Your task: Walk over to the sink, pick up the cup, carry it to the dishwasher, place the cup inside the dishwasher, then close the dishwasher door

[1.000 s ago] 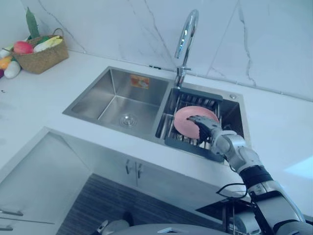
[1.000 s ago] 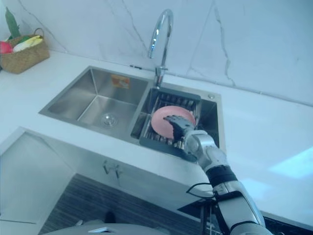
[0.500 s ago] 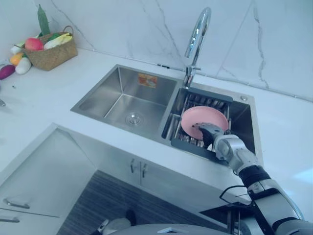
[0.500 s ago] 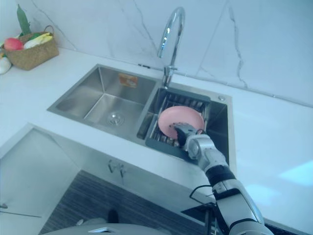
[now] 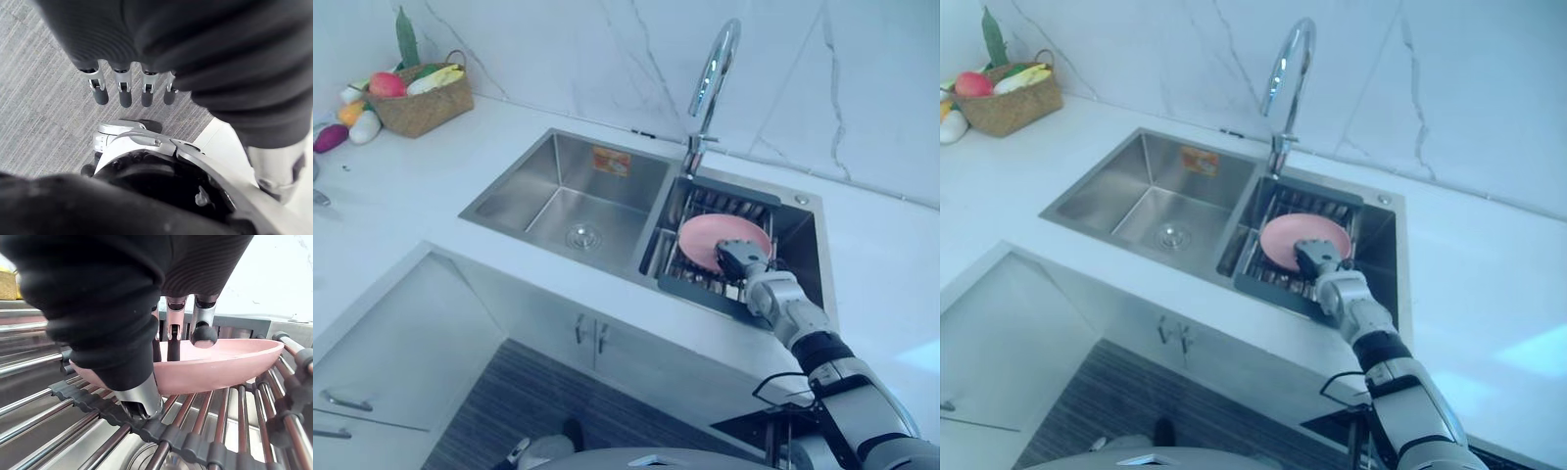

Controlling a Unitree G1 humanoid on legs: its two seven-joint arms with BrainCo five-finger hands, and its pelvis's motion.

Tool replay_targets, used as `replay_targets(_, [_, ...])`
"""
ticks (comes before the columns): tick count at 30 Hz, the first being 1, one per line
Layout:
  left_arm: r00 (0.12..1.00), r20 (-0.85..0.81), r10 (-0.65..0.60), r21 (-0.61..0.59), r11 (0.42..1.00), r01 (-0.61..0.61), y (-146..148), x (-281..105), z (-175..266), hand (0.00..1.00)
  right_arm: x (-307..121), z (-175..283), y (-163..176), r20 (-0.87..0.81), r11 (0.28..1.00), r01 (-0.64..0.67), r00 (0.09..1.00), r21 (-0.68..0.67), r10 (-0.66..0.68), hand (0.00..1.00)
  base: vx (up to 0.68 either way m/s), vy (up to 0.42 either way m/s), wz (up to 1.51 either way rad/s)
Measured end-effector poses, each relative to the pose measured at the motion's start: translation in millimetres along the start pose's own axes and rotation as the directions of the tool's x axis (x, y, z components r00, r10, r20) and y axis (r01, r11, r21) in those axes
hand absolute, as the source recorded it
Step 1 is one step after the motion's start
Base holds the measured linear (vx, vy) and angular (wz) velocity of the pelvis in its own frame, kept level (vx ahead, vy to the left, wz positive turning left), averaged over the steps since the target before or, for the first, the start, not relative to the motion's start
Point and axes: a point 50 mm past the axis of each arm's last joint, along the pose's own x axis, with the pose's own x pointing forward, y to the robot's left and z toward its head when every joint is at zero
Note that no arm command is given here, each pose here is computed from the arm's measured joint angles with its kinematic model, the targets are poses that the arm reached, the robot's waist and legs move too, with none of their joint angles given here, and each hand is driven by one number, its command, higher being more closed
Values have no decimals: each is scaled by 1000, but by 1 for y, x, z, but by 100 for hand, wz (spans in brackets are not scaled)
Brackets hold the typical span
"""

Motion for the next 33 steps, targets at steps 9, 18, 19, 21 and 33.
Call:
replay_targets(9, [1000, 4, 6, 20, 1000, -6, 1, 0, 1, 0, -5, -7, -4, -12, 992, 126, 992, 20, -125, 100, 11, 0, 0])
replay_targets(18, [1000, 3, 11, 25, 1000, -11, 2, -1, -2, 0, -8, -12, -11, -38, 964, 248, 969, 99, -245, 100, 24, -1, -1])
replay_targets(19, [1000, 1, 13, 29, 999, -13, 2, -1, -3, 0, -8, -15, -14, -48, 954, 277, 961, 113, -273, 100, 0, 0, 0])
replay_targets(21, [1000, -2, 14, 28, 1000, -14, 3, -1, -4, 0, -9, -20, -19, -61, 944, 311, 950, 112, -305, 100, 0, 0, 0])
replay_targets(33, [1000, -11, 22, 23, 999, -22, 5, -3, -14, 0, -32, -42, -90, -21, 854, 520, 854, 15, -520, 100, -7, 8, -14])
